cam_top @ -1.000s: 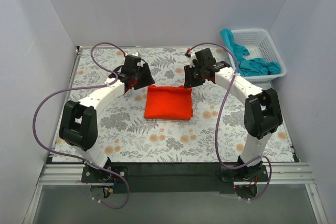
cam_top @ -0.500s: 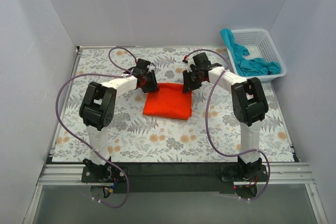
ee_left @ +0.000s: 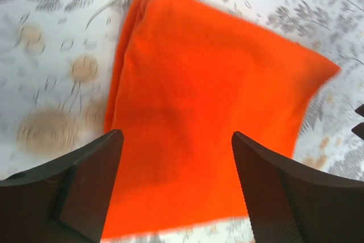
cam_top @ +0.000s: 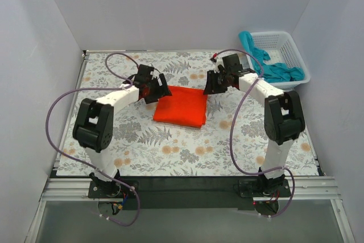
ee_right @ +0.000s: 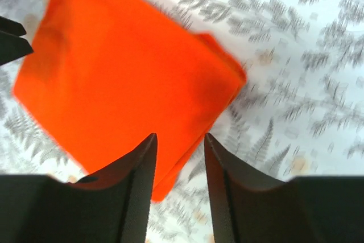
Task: Fold and stack the t-shirts
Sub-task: Fold the tshirt, then neatly place the folded tshirt to the corner
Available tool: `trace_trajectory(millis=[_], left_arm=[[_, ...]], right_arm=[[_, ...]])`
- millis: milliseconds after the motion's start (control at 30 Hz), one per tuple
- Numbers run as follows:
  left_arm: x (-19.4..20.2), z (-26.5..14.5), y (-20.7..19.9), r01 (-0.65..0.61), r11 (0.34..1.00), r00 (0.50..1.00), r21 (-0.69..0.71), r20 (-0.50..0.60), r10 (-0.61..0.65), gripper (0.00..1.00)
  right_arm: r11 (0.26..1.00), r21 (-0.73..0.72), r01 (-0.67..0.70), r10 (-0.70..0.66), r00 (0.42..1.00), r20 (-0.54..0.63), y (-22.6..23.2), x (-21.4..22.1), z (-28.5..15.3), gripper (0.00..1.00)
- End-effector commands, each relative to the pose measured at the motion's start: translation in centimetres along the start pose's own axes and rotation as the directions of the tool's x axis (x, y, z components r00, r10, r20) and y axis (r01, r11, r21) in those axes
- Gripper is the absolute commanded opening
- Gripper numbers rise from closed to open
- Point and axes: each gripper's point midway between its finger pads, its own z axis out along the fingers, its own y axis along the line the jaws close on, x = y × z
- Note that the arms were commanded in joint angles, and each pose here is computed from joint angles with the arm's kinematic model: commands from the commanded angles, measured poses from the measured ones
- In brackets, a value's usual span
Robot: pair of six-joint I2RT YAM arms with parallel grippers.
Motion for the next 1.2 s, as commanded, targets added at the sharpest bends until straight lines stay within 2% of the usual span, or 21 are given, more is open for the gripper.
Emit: trace_trajectory(millis=[0,67,100,133,167,233,267,300,333,400,567,767,967,1167], left_arm=[[-1.9,-7.3,-2.7,0.011,0.994,0.993,0.107,0.115,-0.023,0.78],[-0.5,-8.6,-1.6,0.017,0.995,0.992,0.098,0.122,-0.029,0.83],[-0.1,-9.2,-1.3,0.016,0.995,0.991,0.096,0.129,-0.029,0.85],[-0.5,-11.2,-1.5,0.007,0.994,0.984,0.112,0.177,-0.027,0.87],[0.5,-11.3,-0.1,0.012,0.997,0.983,0.075,0.182,-0.026,0.89],[0.3,-13.7,0.5,-0.002,0.998,0.969,0.066,0.248,-0.014,0.89],[0.8,-14.3,0.9,-0.006,0.998,0.966,0.060,0.260,-0.009,0.91],[1.2,-14.3,2.9,0.009,1.000,0.957,-0.007,0.290,-0.007,0.93],[1.5,-14.7,3.6,0.013,1.000,0.953,-0.026,0.303,-0.005,0.94],[1.5,-16.1,4.6,0.012,0.999,0.932,-0.045,0.362,0.006,0.95],[3.5,-16.3,7.0,0.031,0.995,0.933,-0.095,0.360,0.005,0.95],[3.9,-16.0,7.9,0.045,0.992,0.929,-0.119,0.371,0.002,0.95],[3.5,-15.9,7.7,0.046,0.993,0.925,-0.110,0.380,0.000,0.96],[3.5,-15.9,7.7,0.047,0.993,0.924,-0.112,0.381,-0.001,0.96]], right_arm=[[1.000,-0.021,0.002,0.000,0.998,0.070,2.0,0.3,-3.8,0.47],[1.000,-0.018,0.008,-0.006,0.993,0.115,2.9,0.7,-6.3,0.51],[1.000,-0.002,-0.009,0.009,0.996,0.089,2.4,2.8,-6.4,0.55],[1.000,0.017,-0.010,0.009,0.995,0.102,2.3,3.2,-7.1,0.57],[1.000,0.024,0.002,-0.005,0.990,0.143,2.8,3.2,-8.8,0.59],[0.998,0.056,-0.010,0.002,0.990,0.141,2.2,5.5,-9.7,0.64],[0.997,0.083,-0.003,-0.013,0.980,0.198,2.3,5.2,-11.5,0.66],[0.995,0.098,-0.005,-0.017,0.975,0.221,2.3,5.4,-12.3,0.70],[0.993,0.120,-0.019,-0.007,0.976,0.216,1.7,6.8,-12.6,0.72],[0.988,0.152,-0.012,-0.032,0.957,0.288,1.9,6.9,-14.8,0.77],[0.979,0.205,-0.022,-0.054,0.932,0.358,1.4,9.0,-17.7,0.80],[0.977,0.209,-0.050,-0.033,0.926,0.377,0.8,12.2,-18.1,0.81],[0.971,0.221,-0.087,-0.017,0.901,0.433,0.4,12.8,-18.9,0.87],[0.971,0.219,-0.095,-0.006,0.907,0.421,0.3,13.1,-18.6,0.88]])
